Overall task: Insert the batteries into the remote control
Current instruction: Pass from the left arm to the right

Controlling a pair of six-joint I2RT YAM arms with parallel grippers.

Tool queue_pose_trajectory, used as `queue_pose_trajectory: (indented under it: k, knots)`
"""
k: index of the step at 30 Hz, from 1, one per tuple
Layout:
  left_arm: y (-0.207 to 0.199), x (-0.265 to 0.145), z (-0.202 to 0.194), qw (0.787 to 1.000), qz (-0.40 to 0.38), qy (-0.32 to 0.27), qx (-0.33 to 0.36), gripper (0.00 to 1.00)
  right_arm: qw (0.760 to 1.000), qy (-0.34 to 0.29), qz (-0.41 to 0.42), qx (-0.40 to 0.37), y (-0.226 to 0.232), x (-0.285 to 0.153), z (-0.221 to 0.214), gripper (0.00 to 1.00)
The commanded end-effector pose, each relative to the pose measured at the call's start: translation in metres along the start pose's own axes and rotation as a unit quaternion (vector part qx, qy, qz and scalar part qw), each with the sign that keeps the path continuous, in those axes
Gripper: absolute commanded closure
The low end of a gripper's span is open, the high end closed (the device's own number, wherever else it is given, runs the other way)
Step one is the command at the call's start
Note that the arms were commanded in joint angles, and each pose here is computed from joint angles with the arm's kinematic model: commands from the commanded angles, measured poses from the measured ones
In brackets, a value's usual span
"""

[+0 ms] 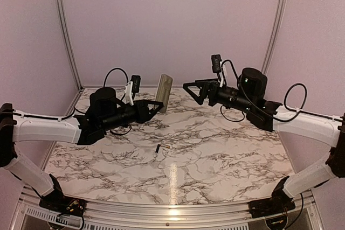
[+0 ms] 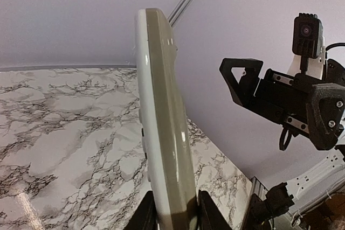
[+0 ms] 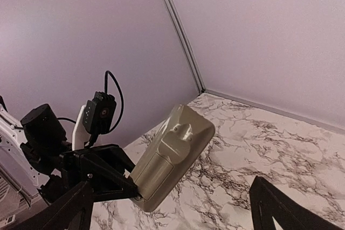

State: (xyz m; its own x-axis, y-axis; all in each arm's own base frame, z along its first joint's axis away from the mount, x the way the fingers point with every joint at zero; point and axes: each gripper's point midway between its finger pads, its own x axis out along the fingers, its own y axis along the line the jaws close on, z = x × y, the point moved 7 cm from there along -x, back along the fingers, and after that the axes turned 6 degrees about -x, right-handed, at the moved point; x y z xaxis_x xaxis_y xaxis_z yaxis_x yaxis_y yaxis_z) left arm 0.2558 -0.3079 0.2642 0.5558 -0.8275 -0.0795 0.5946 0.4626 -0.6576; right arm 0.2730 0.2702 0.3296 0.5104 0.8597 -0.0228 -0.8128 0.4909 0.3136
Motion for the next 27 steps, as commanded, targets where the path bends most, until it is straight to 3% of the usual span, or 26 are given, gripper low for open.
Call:
queue_pose_trajectory:
  k: [1, 6, 11, 16, 27]
  knots:
    - [-0.032, -0.014, 0.0, 0.991, -0.127, 0.037, 0.027, 1.0, 0.994, -0.018, 0.037, -0.1, 0.018, -0.023, 0.02, 0.01]
    - [-0.053, -0.023, -0.007, 0.97, -0.23, 0.077, 0.017, 0.98, 0.982, 0.041, 0.155, -0.098, 0.039, -0.024, 0.007, 0.01]
    - [-0.064, -0.032, -0.012, 0.951, -0.291, 0.1, 0.016, 0.98, 0.974, 0.042, 0.217, -0.058, 0.05, -0.027, 0.006, 0.01]
    - [-0.066, -0.035, -0.016, 0.944, -0.31, 0.109, 0.011, 0.99, 0.964, 0.031, 0.262, -0.029, 0.059, -0.031, 0.009, 0.02]
    - [-0.067, -0.027, -0.022, 0.94, -0.318, 0.124, 0.005, 1.0, 0.961, 0.046, 0.271, 0.037, 0.056, -0.02, 0.005, 0.22]
